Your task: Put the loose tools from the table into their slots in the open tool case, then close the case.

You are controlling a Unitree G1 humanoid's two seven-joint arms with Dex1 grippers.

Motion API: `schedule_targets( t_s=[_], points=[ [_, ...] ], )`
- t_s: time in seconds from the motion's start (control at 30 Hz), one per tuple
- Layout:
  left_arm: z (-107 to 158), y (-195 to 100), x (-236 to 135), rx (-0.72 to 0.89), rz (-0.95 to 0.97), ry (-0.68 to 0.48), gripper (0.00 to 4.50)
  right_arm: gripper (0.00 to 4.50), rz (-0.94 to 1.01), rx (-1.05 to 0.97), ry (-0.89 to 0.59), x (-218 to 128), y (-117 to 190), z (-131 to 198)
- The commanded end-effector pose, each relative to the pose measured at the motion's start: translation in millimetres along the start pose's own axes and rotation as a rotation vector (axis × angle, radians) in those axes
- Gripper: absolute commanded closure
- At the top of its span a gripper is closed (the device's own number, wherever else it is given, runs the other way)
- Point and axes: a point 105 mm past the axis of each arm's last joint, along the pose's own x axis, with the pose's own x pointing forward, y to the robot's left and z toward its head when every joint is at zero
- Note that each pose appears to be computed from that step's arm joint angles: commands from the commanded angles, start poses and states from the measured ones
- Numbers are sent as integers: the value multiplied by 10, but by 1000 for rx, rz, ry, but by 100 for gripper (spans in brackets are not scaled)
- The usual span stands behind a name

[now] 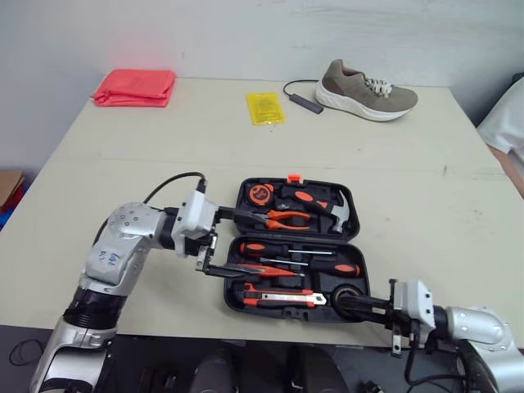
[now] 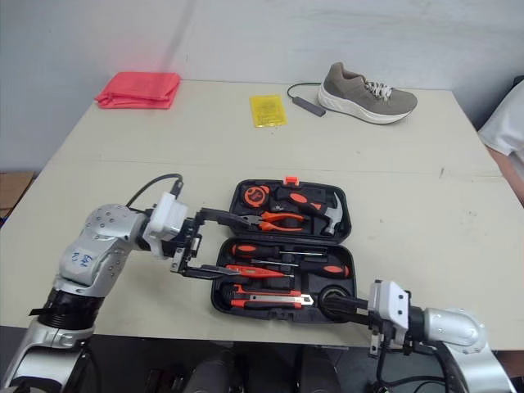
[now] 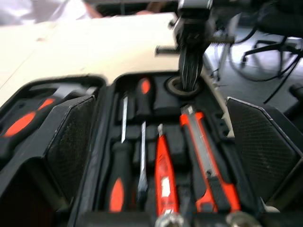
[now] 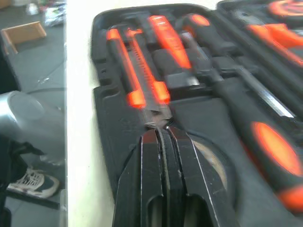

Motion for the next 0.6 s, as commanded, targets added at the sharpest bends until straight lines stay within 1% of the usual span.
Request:
schedule_targets(
  t_s=[0.03, 0.07, 0.1, 0.13, 0.17, 0.27, 0.3, 0.33, 0.37, 0.47, 0.6],
  points=[
    [-131, 210, -319, -3, 210, 79, 0, 447, -139, -61, 4, -241, -254, 238],
    [-183, 269, -381, -17, 268, 99, 55, 450, -172, -59, 29, -307, -310, 210],
    [-277, 344, -452, -34, 343, 130, 81, 450, -200, -33, 91, -398, -381, 103],
    [-355, 384, -487, -53, 384, 152, 126, 450, -211, -17, 136, -456, -430, 18],
    [-403, 400, -500, -63, 401, 164, 175, 450, -214, -7, 164, -487, -453, -35],
    [-672, 339, -477, -148, 421, 220, 320, 450, -342, -1, 183, -566, -739, -178],
    [-744, 317, -441, -176, 420, 229, 360, 450, -357, 3, 207, -566, -813, -243],
    [-788, 304, -396, -193, 416, 229, 421, 450, -355, 0, 236, -551, -858, -306],
    [-812, 299, -365, -203, 413, 227, 445, 450, -347, -5, 257, -538, -884, -349],
    [-870, 267, -202, -226, 369, 230, 445, 450, -311, -8, 275, -374, -951, -454],
    [-928, 243, -54, -225, 321, 243, 445, 450, -240, -35, 245, -17, -998, -438]
  ],
)
